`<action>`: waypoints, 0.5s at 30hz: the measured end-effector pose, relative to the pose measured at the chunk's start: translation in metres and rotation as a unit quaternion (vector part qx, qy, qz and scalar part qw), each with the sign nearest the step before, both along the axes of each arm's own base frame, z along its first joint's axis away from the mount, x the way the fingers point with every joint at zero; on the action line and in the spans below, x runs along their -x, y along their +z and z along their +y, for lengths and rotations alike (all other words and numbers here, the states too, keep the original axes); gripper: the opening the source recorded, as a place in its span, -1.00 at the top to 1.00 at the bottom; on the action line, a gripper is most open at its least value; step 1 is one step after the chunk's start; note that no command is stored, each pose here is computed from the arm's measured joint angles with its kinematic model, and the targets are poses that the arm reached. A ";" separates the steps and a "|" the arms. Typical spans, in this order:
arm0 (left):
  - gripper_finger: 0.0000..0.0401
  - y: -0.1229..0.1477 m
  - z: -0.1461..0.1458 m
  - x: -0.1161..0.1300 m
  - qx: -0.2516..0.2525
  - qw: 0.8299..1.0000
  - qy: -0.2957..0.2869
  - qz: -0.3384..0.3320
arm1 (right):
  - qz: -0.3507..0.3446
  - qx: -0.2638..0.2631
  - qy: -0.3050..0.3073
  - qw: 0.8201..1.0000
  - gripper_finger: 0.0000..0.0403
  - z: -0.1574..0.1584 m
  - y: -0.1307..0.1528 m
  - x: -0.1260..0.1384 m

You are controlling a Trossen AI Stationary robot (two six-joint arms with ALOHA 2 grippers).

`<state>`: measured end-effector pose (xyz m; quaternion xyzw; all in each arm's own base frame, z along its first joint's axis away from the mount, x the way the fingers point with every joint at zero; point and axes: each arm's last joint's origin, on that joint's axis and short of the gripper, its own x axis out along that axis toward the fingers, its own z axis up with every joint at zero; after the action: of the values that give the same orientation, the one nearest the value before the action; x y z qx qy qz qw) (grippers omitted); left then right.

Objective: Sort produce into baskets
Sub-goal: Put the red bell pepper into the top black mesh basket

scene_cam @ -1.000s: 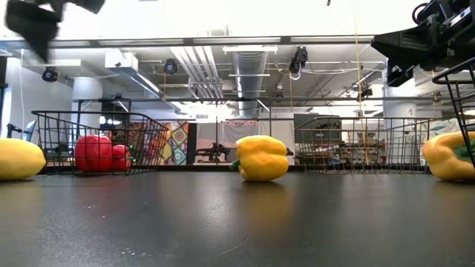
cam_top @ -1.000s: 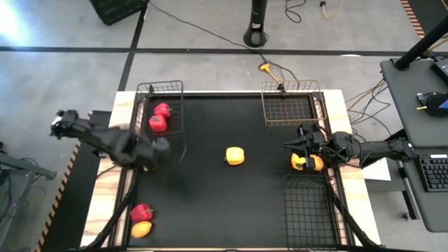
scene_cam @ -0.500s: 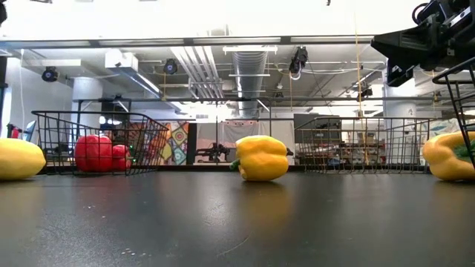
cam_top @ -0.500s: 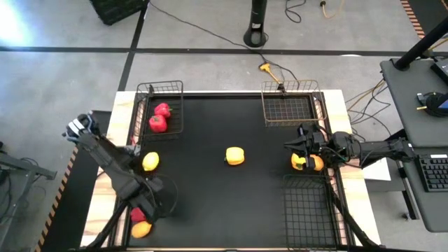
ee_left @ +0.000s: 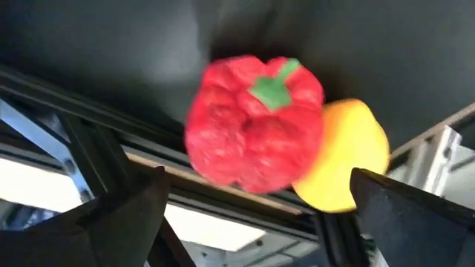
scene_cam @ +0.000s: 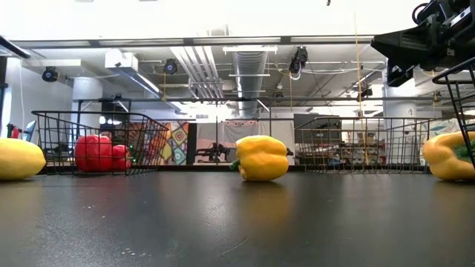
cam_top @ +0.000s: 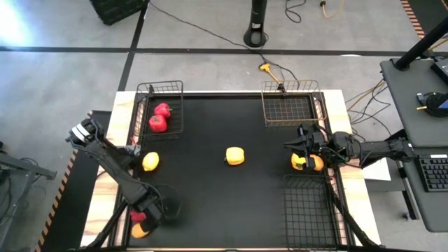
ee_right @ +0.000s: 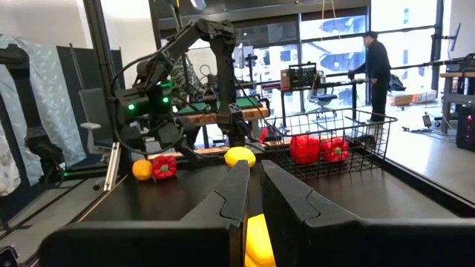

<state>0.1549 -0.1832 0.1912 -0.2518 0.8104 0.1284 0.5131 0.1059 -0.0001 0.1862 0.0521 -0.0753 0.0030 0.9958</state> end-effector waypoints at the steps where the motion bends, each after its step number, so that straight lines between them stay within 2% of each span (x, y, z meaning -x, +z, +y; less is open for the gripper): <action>1: -0.99 -0.001 0.000 0.001 -0.001 1.000 -0.004 -0.001 | 0.000 0.000 0.000 1.000 0.86 0.000 0.000 0.000; 7: -0.99 -0.009 0.002 0.006 0.000 0.999 -0.035 0.001 | 0.000 0.000 0.000 1.000 0.86 0.000 0.000 0.000; 15: -0.99 -0.025 0.005 0.009 0.010 0.999 -0.037 -0.009 | 0.000 0.000 0.000 1.000 0.86 0.000 0.000 0.000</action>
<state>0.1456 -0.1782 0.1658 -0.2273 0.8159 0.0991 0.5223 0.1059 -0.0001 0.1862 0.0519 -0.0753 0.0029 0.9958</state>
